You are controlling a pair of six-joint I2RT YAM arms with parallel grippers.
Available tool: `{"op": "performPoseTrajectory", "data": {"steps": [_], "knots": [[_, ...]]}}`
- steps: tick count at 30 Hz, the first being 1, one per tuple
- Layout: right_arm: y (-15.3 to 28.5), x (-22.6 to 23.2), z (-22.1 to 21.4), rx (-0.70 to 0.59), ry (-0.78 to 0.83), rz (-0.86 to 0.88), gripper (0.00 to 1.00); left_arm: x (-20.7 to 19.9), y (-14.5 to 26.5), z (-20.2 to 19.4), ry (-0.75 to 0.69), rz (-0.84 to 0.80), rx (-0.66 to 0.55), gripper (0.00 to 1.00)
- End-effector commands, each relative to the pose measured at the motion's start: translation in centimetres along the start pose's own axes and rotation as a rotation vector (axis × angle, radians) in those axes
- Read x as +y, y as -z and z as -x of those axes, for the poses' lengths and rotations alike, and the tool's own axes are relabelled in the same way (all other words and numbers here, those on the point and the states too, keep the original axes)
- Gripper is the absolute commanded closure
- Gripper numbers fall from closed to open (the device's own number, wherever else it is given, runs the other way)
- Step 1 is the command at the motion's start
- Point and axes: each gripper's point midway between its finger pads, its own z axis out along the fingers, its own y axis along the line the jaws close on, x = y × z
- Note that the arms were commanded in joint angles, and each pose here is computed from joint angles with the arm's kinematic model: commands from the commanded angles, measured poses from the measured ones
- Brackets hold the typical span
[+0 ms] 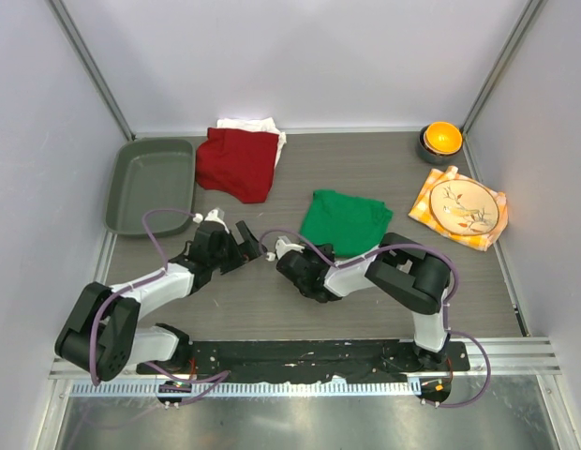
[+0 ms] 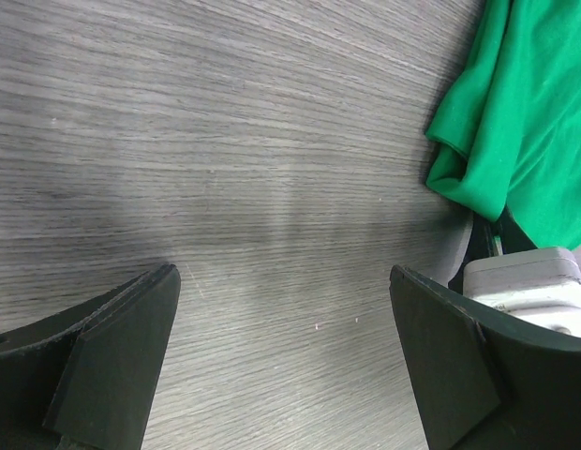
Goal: Fold and stack the t-shirts
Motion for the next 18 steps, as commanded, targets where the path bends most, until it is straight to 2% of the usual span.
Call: {"op": "performPoseTrajectory", "data": {"steps": [1,7,11,13,18], "knots": [[1.2,0.3,0.3,-0.003,-0.027,0.016,0.99,0.2,-0.2,-0.5,-0.019,-0.014,0.021,0.0],[5.6,-0.5,1.3,-0.083,-0.154,0.038,0.99,-0.6,-0.2,-1.7,0.022,-0.068,0.077,0.0],[8.9,0.0,1.2,-0.129,-0.187,0.063,0.99,-2.7,-0.6,-2.4,0.099,-0.188,0.126,0.0],[10.0,0.0,1.0,-0.149,-0.218,0.077,0.99,-4.0,-0.5,-3.3,0.164,-0.253,0.188,0.0],[12.5,0.7,0.3,-0.182,-0.193,0.088,0.99,-5.3,-1.1,-4.6,0.253,-0.366,0.267,0.0]]}}
